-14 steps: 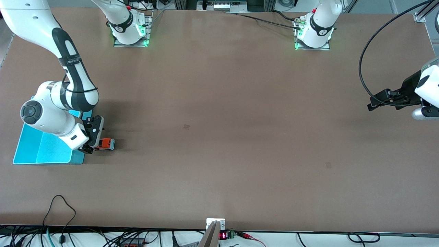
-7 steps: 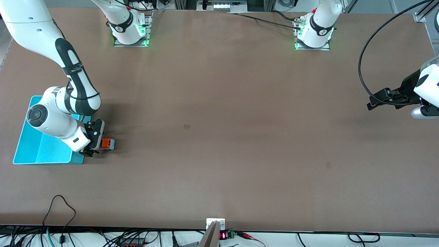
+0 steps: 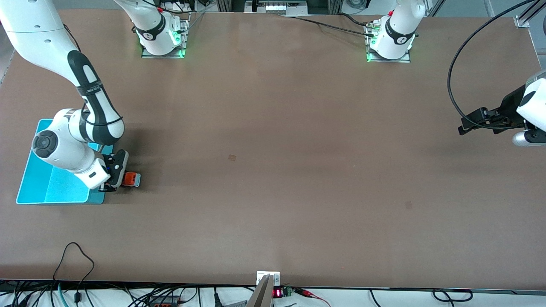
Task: Wind up bus and store in blue box
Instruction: 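Lower the right gripper and grasp the orange bus, then lift the bus with the right gripper and move it into the blue box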
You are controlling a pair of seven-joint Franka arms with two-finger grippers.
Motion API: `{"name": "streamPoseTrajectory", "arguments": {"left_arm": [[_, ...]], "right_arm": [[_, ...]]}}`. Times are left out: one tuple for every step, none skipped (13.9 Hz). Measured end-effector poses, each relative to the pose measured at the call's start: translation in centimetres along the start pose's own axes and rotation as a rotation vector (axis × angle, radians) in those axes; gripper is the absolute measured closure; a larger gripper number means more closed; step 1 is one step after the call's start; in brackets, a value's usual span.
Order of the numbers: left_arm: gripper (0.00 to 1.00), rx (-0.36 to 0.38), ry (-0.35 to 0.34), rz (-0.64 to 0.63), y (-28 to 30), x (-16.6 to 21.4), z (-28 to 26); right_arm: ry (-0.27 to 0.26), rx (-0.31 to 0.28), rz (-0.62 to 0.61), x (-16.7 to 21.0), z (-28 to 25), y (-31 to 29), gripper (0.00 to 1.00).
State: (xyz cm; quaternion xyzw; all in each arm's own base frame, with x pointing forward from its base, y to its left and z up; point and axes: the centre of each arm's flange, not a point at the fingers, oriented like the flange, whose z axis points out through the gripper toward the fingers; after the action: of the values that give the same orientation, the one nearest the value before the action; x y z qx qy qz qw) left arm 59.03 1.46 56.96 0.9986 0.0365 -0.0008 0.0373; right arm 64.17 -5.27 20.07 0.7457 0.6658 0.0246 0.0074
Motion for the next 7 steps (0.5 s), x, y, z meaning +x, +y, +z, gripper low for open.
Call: {"name": "streamPoseTrajectory", "arguments": {"left_arm": [[0.0,0.0,-0.001,-0.002,-0.2,-0.1,-0.1],[0.0,0.0,0.0,-0.002,-0.3,-0.2,-0.3],[0.0,0.0,0.0,0.0,-0.3,-0.3,-0.5],[0.0,0.0,-0.001,0.004,-0.2,-0.5,-0.7],[0.0,0.0,0.0,0.006,-0.1,-0.6,-0.9],[0.0,0.0,0.0,0.008,0.0,-0.7,-1.0],[0.0,0.0,-0.003,0.009,0.1,-0.8,-1.0]], "right_arm": [[0.001,0.003,0.071,0.1,-0.1,0.0,0.46],[0.002,0.006,0.149,0.8,-0.5,0.0,0.46],[0.006,0.004,0.225,2.5,-1.7,0.0,0.46],[0.01,-0.01,0.292,4.7,-3.6,0.1,0.46],[0.014,-0.02,0.362,6.8,-6.1,0.1,0.46],[0.011,-0.014,0.429,8.4,-8.8,-0.2,0.46],[0.006,-0.008,0.495,9.2,-11.4,-0.6,0.46]]}}
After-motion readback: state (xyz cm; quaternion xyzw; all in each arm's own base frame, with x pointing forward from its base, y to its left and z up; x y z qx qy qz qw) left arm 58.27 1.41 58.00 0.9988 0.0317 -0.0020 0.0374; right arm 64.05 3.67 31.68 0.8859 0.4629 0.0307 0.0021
